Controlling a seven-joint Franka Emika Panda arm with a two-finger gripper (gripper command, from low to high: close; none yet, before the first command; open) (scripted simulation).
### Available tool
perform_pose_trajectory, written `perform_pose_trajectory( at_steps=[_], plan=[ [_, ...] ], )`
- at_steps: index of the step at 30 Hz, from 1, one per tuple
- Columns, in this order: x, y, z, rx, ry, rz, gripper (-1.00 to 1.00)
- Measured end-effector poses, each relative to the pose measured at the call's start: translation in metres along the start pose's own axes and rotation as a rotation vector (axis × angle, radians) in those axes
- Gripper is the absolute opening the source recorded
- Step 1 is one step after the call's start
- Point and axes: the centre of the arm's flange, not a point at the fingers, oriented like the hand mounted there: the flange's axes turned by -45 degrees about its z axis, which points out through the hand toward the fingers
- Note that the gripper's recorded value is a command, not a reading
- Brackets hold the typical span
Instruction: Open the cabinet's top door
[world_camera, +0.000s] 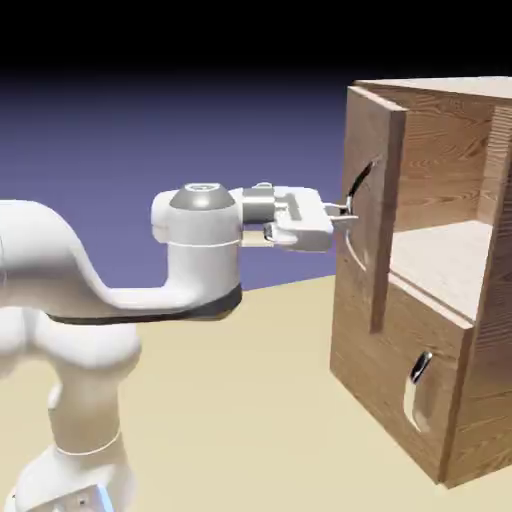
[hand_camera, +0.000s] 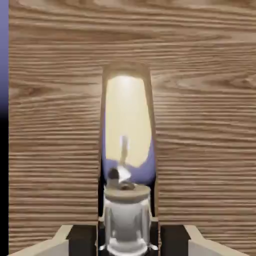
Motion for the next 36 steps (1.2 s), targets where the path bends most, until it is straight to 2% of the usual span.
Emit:
perform_pose_trajectory(
  at_steps=[22, 36],
  plan=[
    [0.000, 0.087, -0.118, 0.418, 0.000, 0.000, -1.00],
    [0.000, 0.190, -0.182, 0.766, 0.000, 0.000, -1.00]
  ],
)
